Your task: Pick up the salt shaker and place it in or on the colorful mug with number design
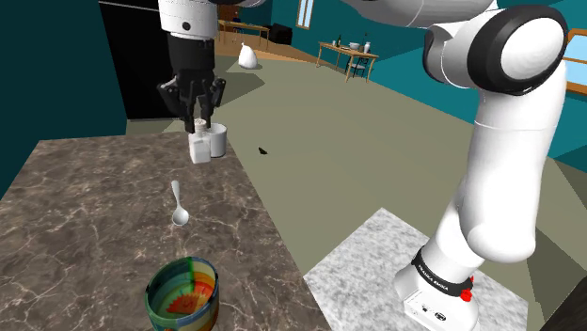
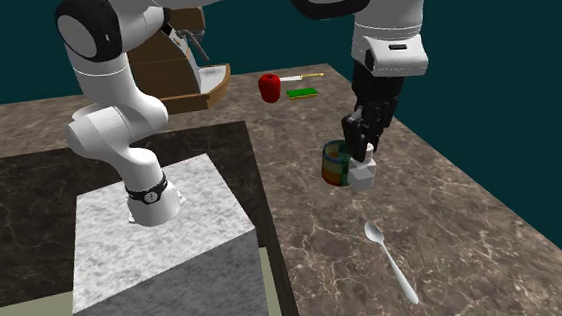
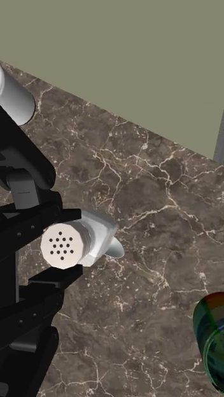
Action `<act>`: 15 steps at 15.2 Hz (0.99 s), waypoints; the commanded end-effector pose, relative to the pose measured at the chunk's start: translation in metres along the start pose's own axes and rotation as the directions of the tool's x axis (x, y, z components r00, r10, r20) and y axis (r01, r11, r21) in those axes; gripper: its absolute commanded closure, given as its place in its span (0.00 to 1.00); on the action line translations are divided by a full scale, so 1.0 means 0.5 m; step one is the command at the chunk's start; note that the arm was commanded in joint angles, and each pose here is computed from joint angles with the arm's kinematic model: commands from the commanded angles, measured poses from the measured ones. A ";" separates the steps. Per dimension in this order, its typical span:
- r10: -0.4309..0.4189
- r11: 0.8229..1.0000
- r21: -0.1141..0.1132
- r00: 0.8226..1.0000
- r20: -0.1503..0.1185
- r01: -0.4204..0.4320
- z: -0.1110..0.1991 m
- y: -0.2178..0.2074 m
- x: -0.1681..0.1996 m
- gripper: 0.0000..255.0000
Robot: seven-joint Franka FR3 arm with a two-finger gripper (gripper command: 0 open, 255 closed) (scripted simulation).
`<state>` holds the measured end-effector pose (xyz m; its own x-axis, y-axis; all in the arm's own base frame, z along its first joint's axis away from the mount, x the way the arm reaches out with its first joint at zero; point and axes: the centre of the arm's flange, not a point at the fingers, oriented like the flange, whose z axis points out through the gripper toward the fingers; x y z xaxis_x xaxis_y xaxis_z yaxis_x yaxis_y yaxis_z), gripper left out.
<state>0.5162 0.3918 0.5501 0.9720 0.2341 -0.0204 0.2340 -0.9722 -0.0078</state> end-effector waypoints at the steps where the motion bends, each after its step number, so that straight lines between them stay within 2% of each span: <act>1: 0.001 1.000 0.000 1.000 0.000 -0.001 -0.006 -0.035 -0.033 1.00; 15: 0.001 1.000 0.000 1.000 0.000 -0.001 -0.051 -0.306 -0.280 1.00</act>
<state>0.3568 0.5026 0.5780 0.9718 0.2350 -0.0202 0.2349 -0.9720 -0.0076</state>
